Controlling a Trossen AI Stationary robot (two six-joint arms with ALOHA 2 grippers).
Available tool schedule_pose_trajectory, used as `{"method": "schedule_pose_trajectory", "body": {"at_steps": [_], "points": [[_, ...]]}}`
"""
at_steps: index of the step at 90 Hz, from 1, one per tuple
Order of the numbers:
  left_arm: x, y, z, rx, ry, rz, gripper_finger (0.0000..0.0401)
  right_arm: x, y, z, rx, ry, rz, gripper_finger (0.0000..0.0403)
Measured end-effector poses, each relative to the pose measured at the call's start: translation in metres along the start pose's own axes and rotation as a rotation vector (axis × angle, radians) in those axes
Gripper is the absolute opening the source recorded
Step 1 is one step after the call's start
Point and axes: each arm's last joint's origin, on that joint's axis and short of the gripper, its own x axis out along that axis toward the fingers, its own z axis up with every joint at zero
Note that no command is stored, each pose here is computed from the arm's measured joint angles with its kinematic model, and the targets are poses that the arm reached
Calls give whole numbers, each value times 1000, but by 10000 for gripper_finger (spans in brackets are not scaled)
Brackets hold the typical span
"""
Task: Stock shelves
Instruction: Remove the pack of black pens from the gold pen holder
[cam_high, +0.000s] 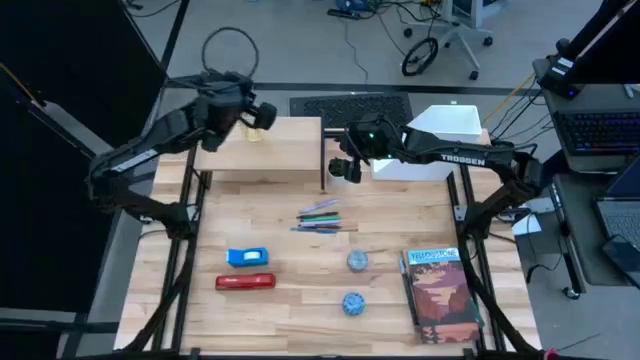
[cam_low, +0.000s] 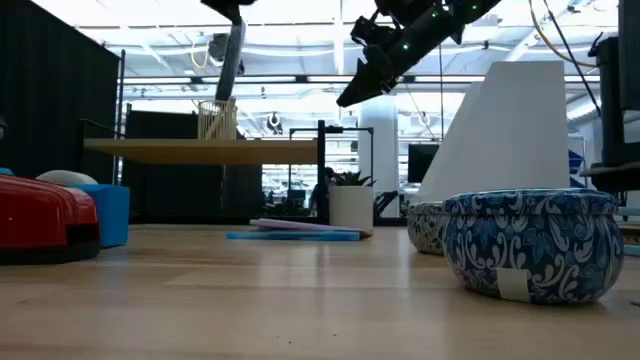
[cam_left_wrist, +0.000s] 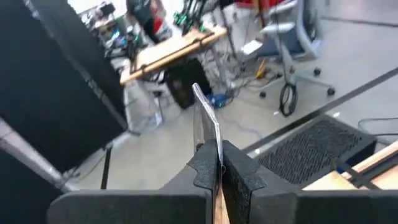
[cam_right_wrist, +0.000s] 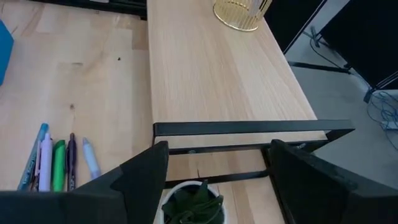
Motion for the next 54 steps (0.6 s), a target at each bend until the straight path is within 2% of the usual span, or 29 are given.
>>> {"method": "schedule_pose_trajectory", "body": {"at_steps": [11, 21, 30, 40, 48, 54], "points": [[-19, 15, 7, -20, -82, -119, 0, 0, -1, 2, 60, -25, -6, 263], [-34, 25, 10, -34, -148, -295, 0, -3, -3, 13, 147, -88, 25, 263], [-46, 32, 11, -43, -206, -474, 0, -11, -7, 33, 222, -207, 89, 263], [-57, 34, 13, -40, -275, -720, 0, -20, -9, 55, 280, -376, 182, 263], [-62, 31, 14, -26, -308, -901, 0, -27, -6, 71, 269, -539, 206, 263], [-64, 29, 13, -15, -313, -985, 0, -31, -1, 80, 246, -621, 217, 263]]}}
